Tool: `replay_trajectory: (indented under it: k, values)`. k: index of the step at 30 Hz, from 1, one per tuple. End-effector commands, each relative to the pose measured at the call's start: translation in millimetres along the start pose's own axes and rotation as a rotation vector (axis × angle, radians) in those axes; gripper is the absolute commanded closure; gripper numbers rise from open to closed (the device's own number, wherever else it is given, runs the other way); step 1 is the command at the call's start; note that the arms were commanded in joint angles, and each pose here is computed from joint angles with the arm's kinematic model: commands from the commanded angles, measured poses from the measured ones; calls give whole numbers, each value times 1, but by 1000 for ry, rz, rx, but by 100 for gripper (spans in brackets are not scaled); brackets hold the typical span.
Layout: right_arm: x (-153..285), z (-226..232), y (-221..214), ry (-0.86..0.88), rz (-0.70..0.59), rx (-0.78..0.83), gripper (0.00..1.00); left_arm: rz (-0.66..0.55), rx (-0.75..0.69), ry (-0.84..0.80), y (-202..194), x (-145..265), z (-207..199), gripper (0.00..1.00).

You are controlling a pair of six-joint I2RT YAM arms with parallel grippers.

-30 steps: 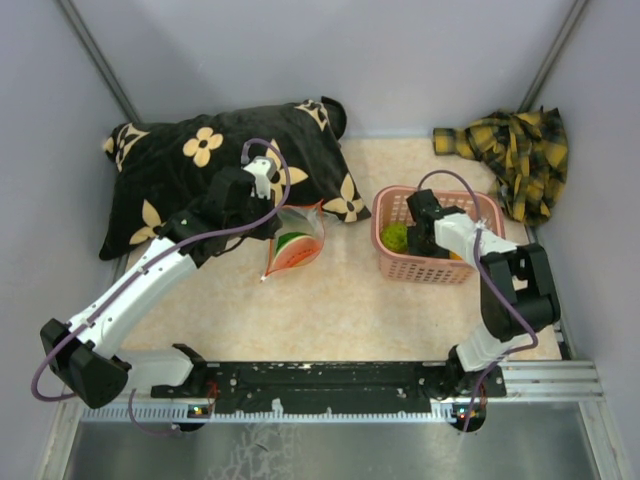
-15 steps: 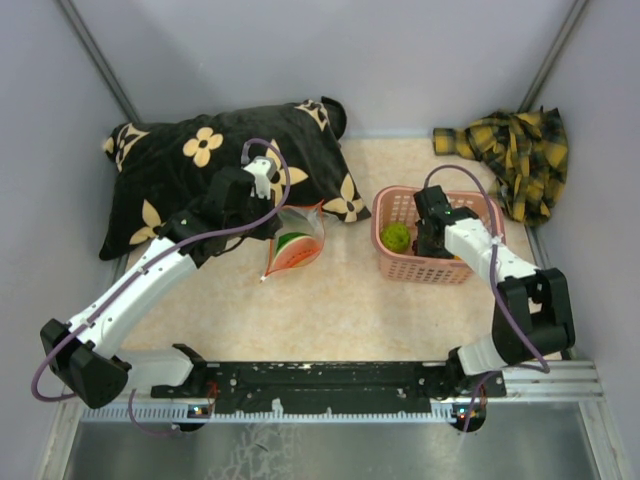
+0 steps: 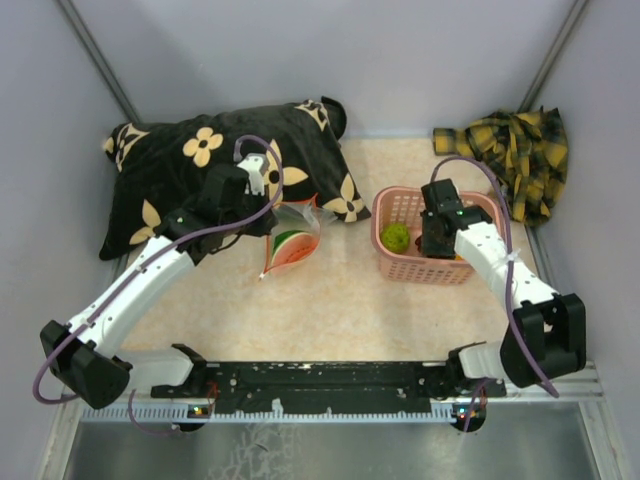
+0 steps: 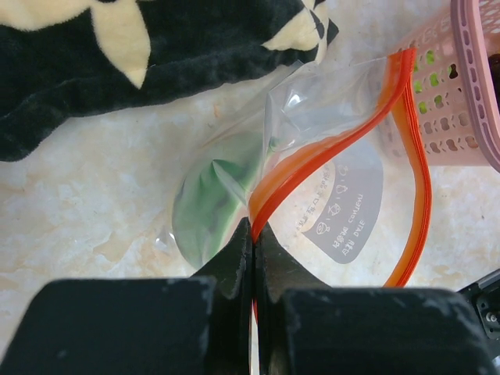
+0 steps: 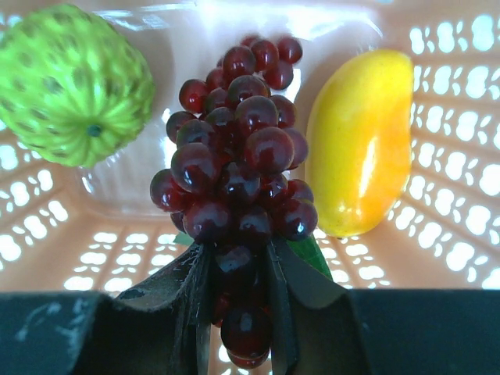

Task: Place the food in the zip-top bag and seal the zipper
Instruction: Pick up the fake fruit from the bin.

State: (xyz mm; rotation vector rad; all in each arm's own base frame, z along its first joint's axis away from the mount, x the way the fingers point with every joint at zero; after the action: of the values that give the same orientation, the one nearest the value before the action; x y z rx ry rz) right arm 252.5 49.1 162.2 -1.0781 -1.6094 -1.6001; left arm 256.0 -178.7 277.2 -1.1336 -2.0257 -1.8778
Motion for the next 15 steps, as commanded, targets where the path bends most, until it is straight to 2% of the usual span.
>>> replay_trajectory:
  k: [1, 15]
  values:
    - [32, -1, 31, 26, -131, -42, 93, -57, 31, 5, 9, 6, 4, 100]
    - [96, 2, 64, 136, -311, -140, 95, -69, 85, 22, 12, 6, 11, 100]
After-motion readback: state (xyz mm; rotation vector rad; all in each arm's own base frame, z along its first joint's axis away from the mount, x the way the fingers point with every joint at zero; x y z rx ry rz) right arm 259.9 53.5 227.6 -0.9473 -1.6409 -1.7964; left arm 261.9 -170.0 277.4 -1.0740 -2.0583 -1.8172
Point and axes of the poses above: each gripper's point midway between its finger pads, its own x axis back along the fingers, its own z axis along the line the jaws close on, y = z × x, the point moved 6 cm from there along x, back along the fingers, and after that the axes turned 2 degrees about -x, right-handed, at the moved point
